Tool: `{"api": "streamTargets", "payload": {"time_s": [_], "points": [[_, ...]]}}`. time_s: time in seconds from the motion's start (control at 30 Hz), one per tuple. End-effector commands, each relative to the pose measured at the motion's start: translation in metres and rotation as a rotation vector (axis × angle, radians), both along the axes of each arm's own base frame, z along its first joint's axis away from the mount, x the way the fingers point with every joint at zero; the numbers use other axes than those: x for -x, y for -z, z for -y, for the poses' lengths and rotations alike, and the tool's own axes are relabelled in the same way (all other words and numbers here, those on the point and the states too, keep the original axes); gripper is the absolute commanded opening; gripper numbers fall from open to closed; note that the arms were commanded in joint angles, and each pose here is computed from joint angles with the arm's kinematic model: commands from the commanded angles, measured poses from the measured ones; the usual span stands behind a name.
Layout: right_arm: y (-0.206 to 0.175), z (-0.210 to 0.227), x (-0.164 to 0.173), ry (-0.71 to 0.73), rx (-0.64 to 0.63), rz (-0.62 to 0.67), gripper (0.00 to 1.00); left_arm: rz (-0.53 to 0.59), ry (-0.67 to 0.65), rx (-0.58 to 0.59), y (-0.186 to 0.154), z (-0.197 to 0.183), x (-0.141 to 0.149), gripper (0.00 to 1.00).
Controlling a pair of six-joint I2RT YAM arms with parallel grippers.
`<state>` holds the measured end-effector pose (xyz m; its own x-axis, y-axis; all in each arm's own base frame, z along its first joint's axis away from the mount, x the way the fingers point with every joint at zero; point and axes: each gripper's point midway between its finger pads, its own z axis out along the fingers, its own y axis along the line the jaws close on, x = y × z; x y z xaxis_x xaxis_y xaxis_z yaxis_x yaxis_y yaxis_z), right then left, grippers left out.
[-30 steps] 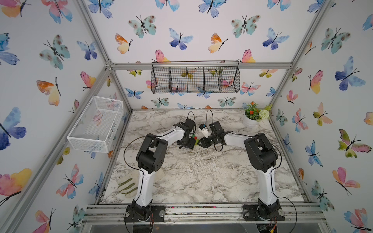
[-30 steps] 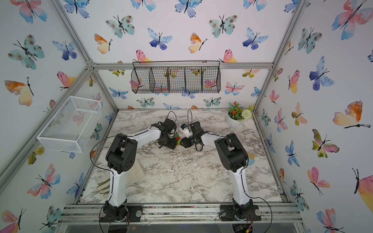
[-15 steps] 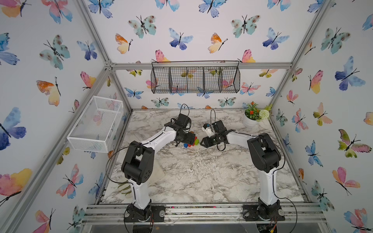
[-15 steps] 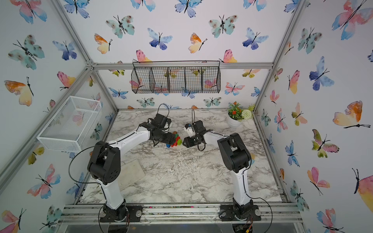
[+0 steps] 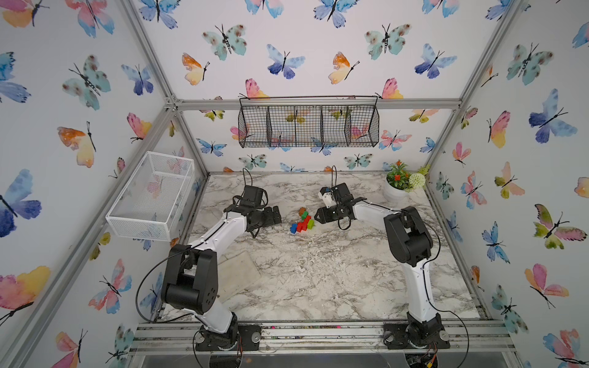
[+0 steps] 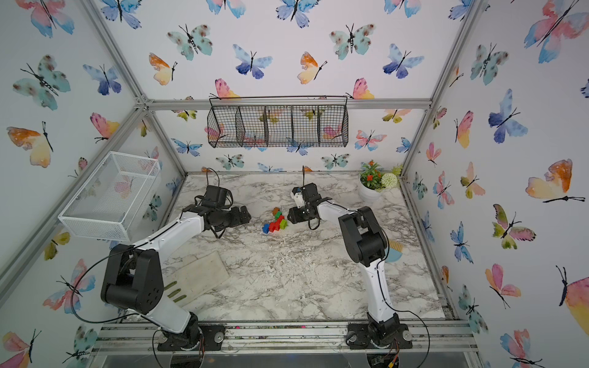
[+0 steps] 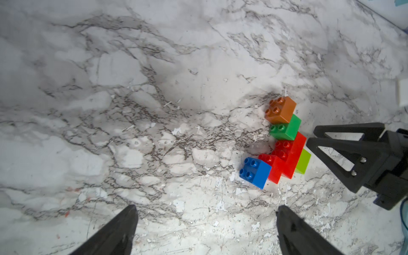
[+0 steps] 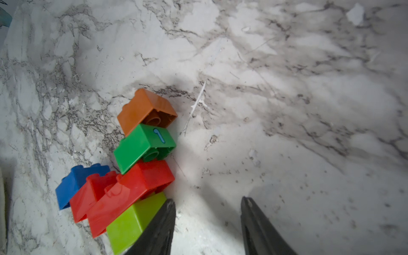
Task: Assemble the letter v with lego
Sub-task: Adjust the lego brick at the center of the board.
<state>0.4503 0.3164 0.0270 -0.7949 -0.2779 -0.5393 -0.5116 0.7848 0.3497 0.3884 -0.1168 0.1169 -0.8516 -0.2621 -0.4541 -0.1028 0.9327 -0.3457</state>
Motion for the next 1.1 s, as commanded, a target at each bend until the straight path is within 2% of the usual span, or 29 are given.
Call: {"api": "streamTargets", "payload": {"time_s": [0.0, 0.33, 0.53, 0.77, 1.07], "points": [[0.049, 0.016, 0.039, -0.022, 0.075, -0.145, 0.52, 0.0, -0.118, 0.031, -0.003, -0.019, 0.005, 0.98], [0.061, 0.014, 0.055, -0.101, 0.207, -0.123, 0.52, -0.019, -0.192, 0.016, 0.001, -0.043, 0.015, 0.98], [0.057, 0.001, 0.072, -0.153, 0.23, -0.102, 0.51, -0.026, -0.206, 0.009, 0.003, -0.048, 0.019, 0.98], [0.039, -0.027, 0.097, -0.225, 0.183, -0.077, 0.51, -0.051, -0.227, 0.003, 0.012, -0.053, 0.027, 0.98], [0.03, -0.059, 0.116, -0.228, 0.114, -0.121, 0.49, -0.037, -0.245, 0.024, 0.007, -0.057, 0.031, 0.98]]}}
